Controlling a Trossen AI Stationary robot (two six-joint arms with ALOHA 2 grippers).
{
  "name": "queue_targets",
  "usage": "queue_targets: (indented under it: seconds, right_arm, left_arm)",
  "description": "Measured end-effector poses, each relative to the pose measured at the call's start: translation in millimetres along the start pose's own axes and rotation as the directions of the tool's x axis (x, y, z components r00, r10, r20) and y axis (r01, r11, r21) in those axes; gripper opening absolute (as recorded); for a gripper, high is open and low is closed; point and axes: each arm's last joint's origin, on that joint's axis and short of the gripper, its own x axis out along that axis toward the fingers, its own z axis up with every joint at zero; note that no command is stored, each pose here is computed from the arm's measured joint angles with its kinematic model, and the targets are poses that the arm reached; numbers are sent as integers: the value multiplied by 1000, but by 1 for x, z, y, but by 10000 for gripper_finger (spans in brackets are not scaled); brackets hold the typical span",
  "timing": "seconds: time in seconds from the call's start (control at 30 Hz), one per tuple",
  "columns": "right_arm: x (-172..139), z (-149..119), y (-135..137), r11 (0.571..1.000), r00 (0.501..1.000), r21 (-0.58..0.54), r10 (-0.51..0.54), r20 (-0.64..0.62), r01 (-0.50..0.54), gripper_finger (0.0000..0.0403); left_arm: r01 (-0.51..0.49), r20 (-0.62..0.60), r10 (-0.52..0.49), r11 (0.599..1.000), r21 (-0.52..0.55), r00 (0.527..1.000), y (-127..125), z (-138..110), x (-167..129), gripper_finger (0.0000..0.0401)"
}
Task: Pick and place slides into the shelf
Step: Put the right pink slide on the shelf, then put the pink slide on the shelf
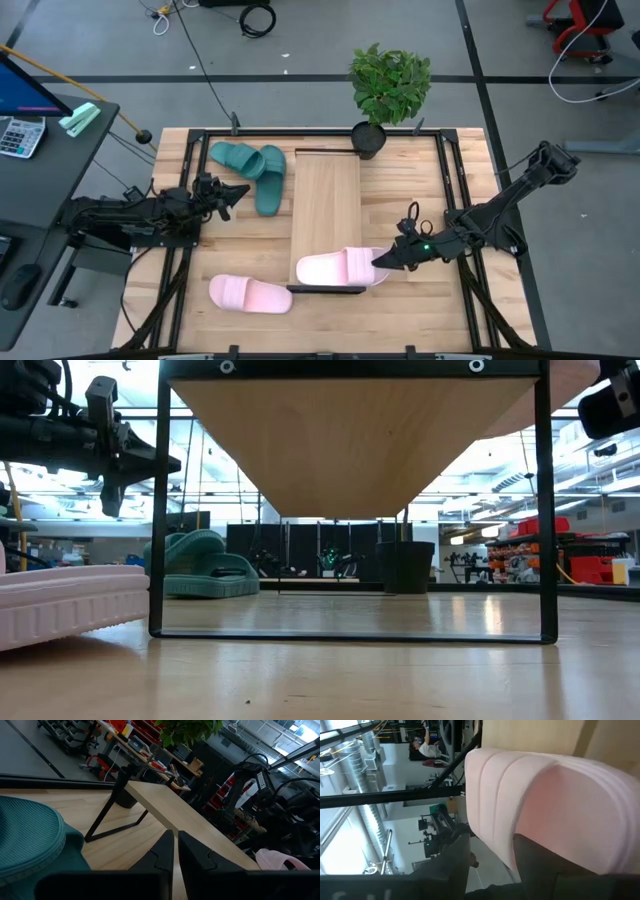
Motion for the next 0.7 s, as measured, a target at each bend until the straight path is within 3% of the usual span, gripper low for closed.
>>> queue_targets:
  seconds: [0.4, 0.7]
  right_arm:
    - [-26, -1, 1, 999, 999, -15, -45, -25, 45, 158]
    - [-65, 4, 5, 998, 999, -43, -47, -14, 46, 158]
  left_arm:
    - [0, 0, 0, 1000, 0, 1000, 0, 0, 0, 28]
    - [28, -23, -29, 999, -38, 999, -1, -1, 0, 28]
